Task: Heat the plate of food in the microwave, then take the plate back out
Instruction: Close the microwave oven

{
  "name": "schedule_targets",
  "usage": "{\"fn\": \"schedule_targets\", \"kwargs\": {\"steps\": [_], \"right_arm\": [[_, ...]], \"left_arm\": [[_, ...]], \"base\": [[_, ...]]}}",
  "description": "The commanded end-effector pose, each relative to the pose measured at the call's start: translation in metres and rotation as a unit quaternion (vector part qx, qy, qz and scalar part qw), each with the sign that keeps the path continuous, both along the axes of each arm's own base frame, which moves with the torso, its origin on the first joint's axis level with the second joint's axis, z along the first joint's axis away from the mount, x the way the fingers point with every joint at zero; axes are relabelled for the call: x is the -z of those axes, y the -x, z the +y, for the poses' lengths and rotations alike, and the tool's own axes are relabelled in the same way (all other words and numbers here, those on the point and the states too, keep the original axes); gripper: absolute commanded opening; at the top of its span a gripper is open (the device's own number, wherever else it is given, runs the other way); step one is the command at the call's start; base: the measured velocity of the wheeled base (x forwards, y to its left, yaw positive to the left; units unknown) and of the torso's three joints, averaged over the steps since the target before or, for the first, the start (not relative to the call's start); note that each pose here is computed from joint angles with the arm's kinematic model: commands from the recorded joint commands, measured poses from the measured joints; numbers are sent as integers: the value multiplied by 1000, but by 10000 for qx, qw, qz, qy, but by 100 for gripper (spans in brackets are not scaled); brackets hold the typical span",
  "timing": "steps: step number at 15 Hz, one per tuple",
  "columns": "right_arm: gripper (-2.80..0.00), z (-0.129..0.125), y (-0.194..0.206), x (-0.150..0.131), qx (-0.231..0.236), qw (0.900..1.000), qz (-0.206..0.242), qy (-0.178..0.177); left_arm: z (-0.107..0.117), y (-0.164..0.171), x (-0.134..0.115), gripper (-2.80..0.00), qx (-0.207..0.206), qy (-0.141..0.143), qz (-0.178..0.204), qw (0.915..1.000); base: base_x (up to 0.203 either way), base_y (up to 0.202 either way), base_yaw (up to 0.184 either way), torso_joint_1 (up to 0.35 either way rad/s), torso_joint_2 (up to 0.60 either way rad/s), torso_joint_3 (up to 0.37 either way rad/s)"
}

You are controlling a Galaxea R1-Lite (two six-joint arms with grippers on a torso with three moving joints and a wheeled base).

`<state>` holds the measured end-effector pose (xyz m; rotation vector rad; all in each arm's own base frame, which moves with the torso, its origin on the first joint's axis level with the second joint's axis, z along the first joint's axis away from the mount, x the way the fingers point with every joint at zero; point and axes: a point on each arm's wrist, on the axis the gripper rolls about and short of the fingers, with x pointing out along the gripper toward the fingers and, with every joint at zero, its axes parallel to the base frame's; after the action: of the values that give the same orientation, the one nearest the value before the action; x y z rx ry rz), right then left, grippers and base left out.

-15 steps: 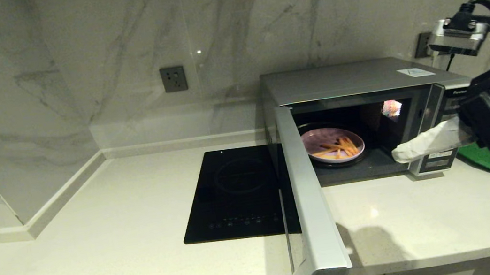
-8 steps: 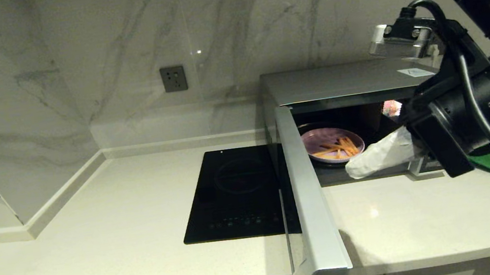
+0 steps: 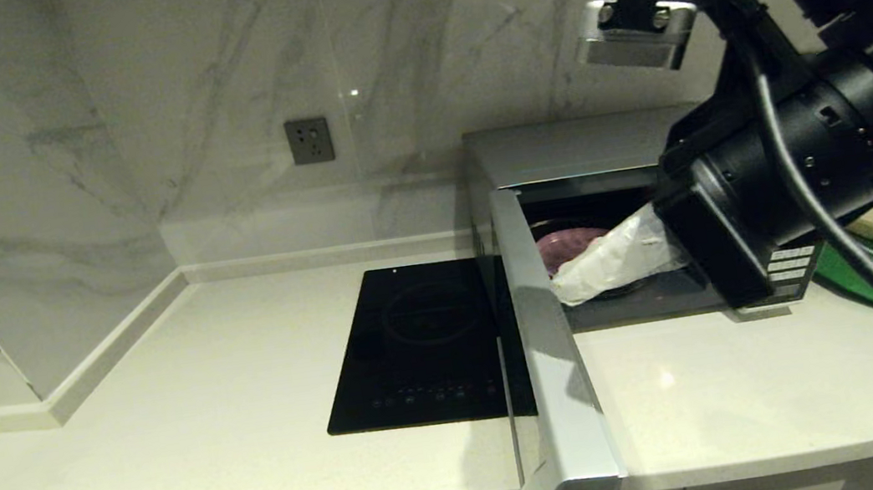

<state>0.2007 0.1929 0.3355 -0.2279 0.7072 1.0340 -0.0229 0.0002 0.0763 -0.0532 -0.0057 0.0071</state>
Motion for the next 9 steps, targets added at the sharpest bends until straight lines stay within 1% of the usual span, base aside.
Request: {"fn": "schedule_targets", "kwargs": {"steps": [1, 2, 4, 6, 9], "right_arm": [[-280, 33, -14, 16, -105, 9996, 51, 244], [-280, 44, -16, 22, -127, 9995, -1, 306], [-280, 56, -22, 33, -122, 9989, 29, 448], [-280, 61, -22, 37, -157, 9987, 48, 489], [-280, 61, -22, 38, -141, 9985, 61, 523]], "left_arm": [[0, 0, 0, -280, -2, 3, -3, 10000], [0, 0, 0, -280, -2, 3, -3, 10000], [0, 0, 0, -280, -2, 3, -6, 10000], [0, 0, 0, -280, -2, 3, -3, 10000], [0, 0, 0, -280, -2, 3, -3, 10000]], "base": [[0, 0, 0, 0, 0, 0], [0, 0, 0, 0, 0, 0], [0, 0, 0, 0, 0, 0], [0, 0, 0, 0, 0, 0], [0, 0, 0, 0, 0, 0]]}}
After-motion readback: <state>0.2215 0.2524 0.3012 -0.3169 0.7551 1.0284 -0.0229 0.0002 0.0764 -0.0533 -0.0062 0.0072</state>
